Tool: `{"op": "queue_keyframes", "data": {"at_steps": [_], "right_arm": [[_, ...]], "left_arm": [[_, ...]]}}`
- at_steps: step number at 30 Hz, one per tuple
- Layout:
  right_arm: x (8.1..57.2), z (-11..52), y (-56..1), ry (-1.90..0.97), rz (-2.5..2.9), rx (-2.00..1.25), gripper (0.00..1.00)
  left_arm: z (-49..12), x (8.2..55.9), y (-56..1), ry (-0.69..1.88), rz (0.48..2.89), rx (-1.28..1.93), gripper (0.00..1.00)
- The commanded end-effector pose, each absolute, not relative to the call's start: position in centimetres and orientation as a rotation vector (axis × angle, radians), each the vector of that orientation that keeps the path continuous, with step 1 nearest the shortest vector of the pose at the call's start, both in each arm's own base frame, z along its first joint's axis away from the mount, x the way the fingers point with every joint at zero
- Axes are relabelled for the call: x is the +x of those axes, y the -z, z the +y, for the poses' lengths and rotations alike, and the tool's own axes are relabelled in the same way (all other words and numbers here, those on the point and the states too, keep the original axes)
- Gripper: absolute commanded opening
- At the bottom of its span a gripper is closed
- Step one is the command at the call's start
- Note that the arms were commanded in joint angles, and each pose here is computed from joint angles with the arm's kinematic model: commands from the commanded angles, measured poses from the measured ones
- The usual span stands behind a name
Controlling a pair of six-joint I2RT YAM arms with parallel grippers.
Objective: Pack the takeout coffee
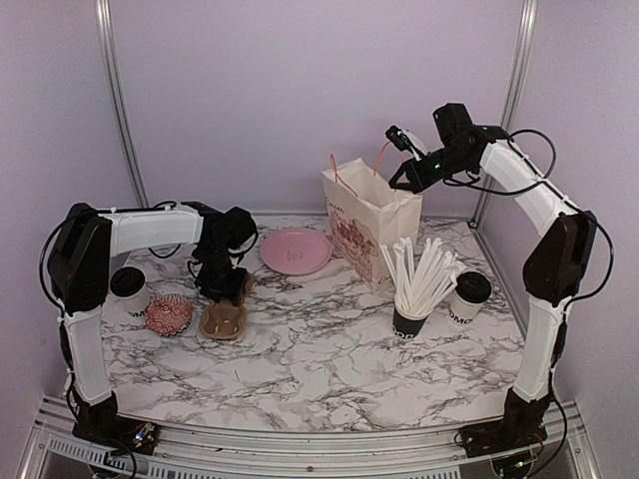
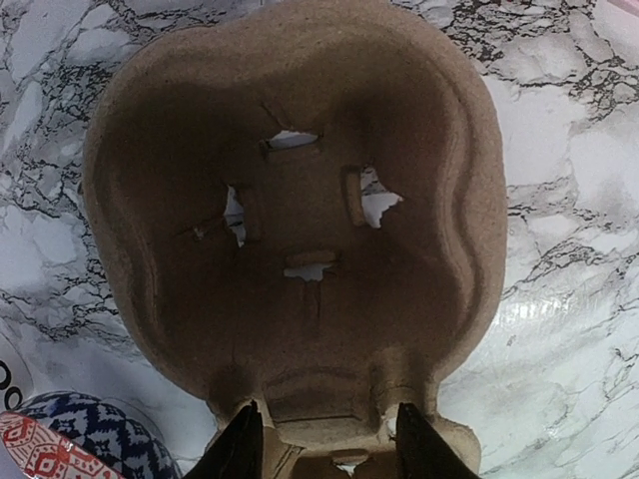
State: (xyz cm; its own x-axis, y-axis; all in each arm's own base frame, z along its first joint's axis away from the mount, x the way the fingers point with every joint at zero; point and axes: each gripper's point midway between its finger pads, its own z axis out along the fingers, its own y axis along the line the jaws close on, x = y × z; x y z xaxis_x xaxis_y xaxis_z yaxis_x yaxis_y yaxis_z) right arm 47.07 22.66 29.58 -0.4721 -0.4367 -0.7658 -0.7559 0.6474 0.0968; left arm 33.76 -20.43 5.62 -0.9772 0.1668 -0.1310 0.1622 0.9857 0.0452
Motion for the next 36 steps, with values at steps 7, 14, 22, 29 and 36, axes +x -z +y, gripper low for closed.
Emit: {"op": "queue_keyframes", "data": {"at_steps": [7, 14, 22, 29, 36], "right_arm": [[46.3, 22.9, -30.7, -0.562, 2.109, -0.941, 0.0], [46.1, 22.8, -31.3, -0.559, 2.097, -0.941, 0.0], [44.6, 23.5, -34.8, -0.603, 1.986, -0.988, 0.0], [41.8, 25.0, -34.6, -0.65, 1.924, -1.119, 0.0], [39.1, 27.5, -36.4, -0.699, 1.819, -1.225, 0.0]], "left_arm": [[-19.4, 32.5, -4.1, -0.095, 3.074, 0.23, 0.39], [-19.7, 32.9, -5.7, -0.054, 3.037, 0.243, 0.34], [-20.7, 34.1, -13.8, 0.099, 2.857, 0.274, 0.32], [-22.8, 33.4, -24.5, 0.373, 2.594, 0.444, 0.32], [-22.8, 31.4, -35.3, 0.538, 2.346, 0.463, 0.32]]}}
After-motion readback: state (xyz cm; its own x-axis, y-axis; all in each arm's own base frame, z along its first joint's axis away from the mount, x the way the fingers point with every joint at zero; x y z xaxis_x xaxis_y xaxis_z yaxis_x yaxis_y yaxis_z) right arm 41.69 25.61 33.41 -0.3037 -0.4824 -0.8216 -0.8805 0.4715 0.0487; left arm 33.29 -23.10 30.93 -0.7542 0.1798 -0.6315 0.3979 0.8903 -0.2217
